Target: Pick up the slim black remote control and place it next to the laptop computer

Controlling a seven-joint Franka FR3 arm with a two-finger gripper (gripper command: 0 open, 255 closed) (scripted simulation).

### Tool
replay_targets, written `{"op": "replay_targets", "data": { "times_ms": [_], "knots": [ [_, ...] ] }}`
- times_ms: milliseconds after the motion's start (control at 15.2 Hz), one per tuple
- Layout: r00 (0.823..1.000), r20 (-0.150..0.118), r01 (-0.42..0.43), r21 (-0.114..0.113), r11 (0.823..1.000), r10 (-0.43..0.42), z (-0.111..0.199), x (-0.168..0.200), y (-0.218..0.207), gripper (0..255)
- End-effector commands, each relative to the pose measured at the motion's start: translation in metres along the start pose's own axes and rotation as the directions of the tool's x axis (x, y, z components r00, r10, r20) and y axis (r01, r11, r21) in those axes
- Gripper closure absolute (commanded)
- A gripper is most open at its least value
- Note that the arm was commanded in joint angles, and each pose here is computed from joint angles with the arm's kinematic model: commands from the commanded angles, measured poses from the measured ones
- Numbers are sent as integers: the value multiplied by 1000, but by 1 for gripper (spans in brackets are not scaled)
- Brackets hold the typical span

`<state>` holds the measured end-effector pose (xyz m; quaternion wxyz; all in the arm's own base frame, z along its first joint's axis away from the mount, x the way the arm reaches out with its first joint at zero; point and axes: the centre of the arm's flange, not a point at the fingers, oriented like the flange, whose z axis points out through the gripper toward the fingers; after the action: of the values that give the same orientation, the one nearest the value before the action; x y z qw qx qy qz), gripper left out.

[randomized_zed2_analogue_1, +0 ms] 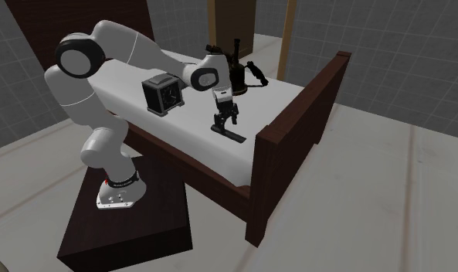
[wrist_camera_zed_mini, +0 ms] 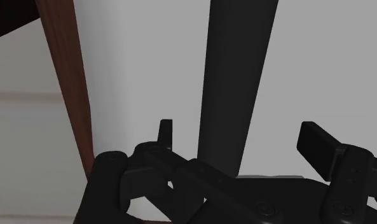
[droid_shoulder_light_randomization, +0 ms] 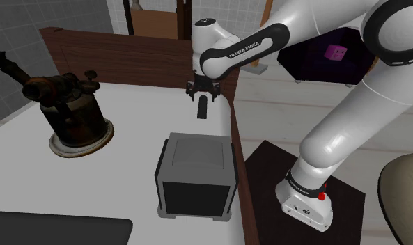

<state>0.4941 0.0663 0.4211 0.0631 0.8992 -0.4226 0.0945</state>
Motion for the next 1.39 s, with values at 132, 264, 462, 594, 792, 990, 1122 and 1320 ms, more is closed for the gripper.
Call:
{"op": "replay_targets", "data": {
  "times_ms": [132,264,462,594,792,990,1122,1320],
  "knots": [
    [1000,0,-5,0,1000,5,22,0,-1,0],
    [1000,0,-5,0,1000,5,30,0,-1,0],
    [1000,0,-5,0,1000,5,30,0,-1,0],
    [1000,0,-5,0,1000,5,30,0,-1,0],
    [1000,0,-5,0,1000,5,30,0,-1,255],
    [1000,0,-5,0,1000,5,31,0,-1,255],
    [1000,0,-5,0,1000,5,31,1,-1,255],
    [1000,0,-4,0,1000,4,32,2,-2,255]
  ]
}}
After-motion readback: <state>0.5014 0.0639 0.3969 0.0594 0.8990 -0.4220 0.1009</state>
